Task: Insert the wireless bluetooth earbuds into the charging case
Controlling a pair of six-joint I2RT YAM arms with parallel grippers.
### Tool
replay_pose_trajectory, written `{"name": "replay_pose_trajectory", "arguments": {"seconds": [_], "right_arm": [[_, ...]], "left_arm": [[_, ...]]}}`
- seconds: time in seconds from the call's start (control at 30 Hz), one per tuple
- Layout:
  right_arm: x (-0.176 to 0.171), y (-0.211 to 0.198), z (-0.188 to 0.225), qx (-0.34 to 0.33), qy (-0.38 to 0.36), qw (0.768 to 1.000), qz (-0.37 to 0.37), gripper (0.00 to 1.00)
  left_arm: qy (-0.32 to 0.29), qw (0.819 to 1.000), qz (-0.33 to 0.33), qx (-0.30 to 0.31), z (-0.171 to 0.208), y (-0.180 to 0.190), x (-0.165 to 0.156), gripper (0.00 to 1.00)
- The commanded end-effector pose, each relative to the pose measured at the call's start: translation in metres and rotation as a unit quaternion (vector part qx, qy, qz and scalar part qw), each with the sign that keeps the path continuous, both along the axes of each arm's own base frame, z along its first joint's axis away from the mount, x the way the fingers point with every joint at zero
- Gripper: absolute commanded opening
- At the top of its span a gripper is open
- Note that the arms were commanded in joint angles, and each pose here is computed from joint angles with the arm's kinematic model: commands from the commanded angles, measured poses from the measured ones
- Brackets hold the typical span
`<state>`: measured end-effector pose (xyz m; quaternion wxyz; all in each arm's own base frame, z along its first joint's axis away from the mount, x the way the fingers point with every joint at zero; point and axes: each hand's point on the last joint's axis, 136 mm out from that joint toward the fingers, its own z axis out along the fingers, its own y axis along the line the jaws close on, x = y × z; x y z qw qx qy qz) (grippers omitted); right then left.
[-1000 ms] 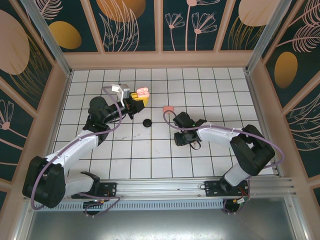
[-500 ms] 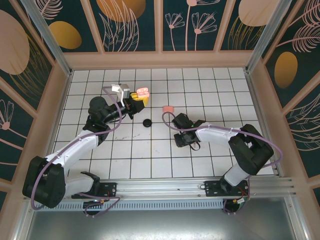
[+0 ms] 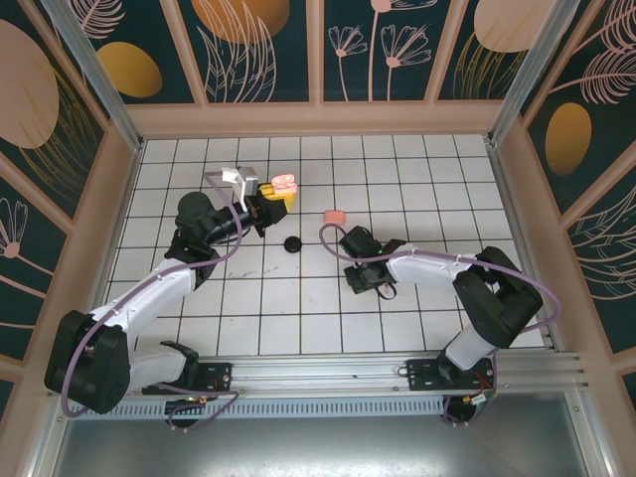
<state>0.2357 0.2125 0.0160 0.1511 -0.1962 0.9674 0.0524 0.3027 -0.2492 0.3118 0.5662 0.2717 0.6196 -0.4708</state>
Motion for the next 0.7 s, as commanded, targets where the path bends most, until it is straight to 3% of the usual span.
{"name": "replay_pose_trajectory", "arguments": {"seconds": [0.0, 0.2, 0.47, 0.67], "right_arm": [[-0.003, -0.001, -0.003, -0.014, 0.007, 1.0, 0.005, 0.15], [0.006, 0.007, 0.02, 0.01, -0.014, 1.0, 0.001, 0.14], [0.023, 0.02, 0.089, 0.069, -0.07, 0.995, -0.013, 0.13], [0.043, 0.032, 0.158, 0.135, -0.123, 0.983, -0.02, 0.12]], "left_arm": [[-0.022, 1.0, -0.012, -0.003, 0.011, -0.001, -0.006, 0.0], [-0.015, 1.0, 0.001, 0.003, 0.008, 0.002, -0.003, 0.0], [-0.027, 1.0, 0.004, 0.005, 0.005, 0.001, 0.0, 0.0], [-0.114, 0.993, 0.02, -0.002, 0.006, 0.007, -0.008, 0.0]]}}
